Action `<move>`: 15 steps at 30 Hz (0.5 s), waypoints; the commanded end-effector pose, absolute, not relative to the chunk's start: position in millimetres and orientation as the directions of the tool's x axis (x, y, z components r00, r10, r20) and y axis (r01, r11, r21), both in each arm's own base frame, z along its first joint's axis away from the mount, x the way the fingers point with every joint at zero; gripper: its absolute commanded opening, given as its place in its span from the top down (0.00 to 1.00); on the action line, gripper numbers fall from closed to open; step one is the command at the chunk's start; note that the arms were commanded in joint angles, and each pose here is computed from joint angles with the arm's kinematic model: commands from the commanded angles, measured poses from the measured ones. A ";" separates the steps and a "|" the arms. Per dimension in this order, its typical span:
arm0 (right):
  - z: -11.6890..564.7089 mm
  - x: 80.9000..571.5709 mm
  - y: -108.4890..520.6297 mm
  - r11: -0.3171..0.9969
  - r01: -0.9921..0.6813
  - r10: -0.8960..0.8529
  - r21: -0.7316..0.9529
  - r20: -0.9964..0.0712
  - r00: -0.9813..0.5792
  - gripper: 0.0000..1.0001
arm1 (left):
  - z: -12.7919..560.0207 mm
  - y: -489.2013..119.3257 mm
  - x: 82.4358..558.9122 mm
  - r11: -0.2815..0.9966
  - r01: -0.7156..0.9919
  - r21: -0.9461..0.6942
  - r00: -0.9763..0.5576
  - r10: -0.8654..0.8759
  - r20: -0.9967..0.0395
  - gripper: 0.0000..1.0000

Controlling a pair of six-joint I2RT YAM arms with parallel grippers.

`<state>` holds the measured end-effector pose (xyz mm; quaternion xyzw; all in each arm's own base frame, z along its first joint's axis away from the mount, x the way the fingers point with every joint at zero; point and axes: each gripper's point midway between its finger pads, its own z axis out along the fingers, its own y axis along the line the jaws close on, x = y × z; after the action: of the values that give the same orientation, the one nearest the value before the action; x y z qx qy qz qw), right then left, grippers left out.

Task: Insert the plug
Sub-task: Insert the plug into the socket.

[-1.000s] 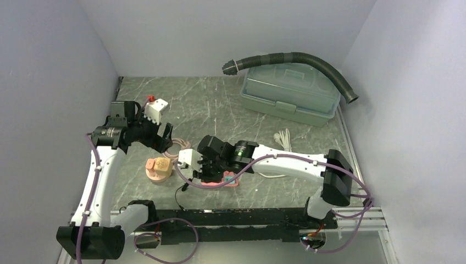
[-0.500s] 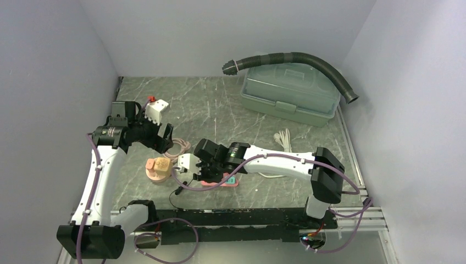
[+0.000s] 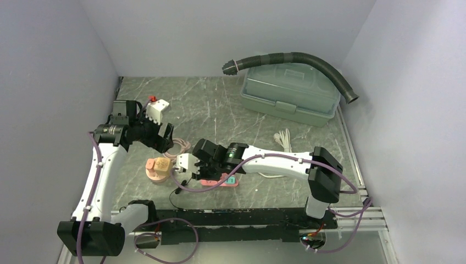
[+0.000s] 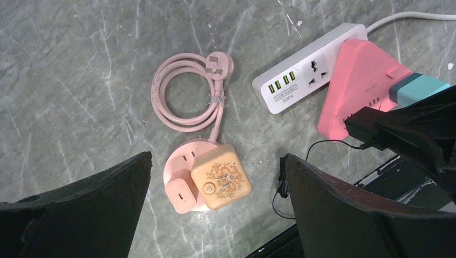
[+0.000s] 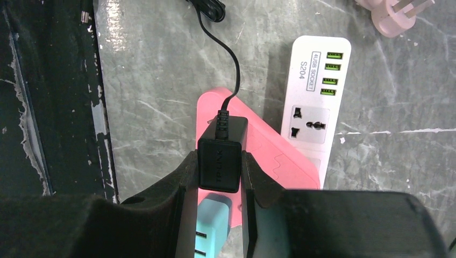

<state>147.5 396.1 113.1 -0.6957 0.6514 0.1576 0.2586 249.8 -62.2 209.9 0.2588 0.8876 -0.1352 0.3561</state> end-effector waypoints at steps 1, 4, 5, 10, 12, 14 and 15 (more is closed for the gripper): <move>120.9 153.9 408.6 -0.011 -0.983 -0.792 -0.181 -0.599 0.119 1.00 | 207.9 -61.5 252.8 0.840 0.539 -0.067 -0.623 0.344 -0.702 0.01; 116.5 152.7 406.6 -0.013 -0.985 -0.800 -0.174 -0.590 0.115 1.00 | 203.5 -57.9 253.6 0.857 0.510 -0.068 -0.641 0.326 -0.695 0.01; 115.2 152.2 405.8 -0.014 -0.985 -0.801 -0.172 -0.588 0.114 1.00 | 202.9 -56.9 254.1 0.861 0.503 -0.067 -0.642 0.321 -0.696 0.01; 107.4 150.2 399.1 -0.014 -0.986 -0.812 -0.166 -0.574 0.108 1.00 | 199.3 -51.8 255.3 0.876 0.476 -0.082 -0.657 0.292 -0.695 0.01; 105.8 150.1 397.6 -0.012 -0.986 -0.815 -0.165 -0.569 0.106 1.00 | 198.9 -50.2 256.5 0.878 0.471 -0.087 -0.660 0.286 -0.695 0.01; 105.0 150.2 397.3 -0.012 -0.986 -0.816 -0.166 -0.569 0.106 1.00 | 199.1 -50.1 257.3 0.878 0.471 -0.090 -0.662 0.284 -0.694 0.01; 104.9 150.7 397.5 -0.010 -0.986 -0.815 -0.169 -0.570 0.106 1.00 | 199.3 -50.2 257.6 0.877 0.471 -0.091 -0.661 0.283 -0.694 0.01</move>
<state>145.8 395.8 102.5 -0.6966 0.6508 0.1593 0.2568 250.3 -50.6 192.9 0.2182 0.9052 -0.1307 0.3405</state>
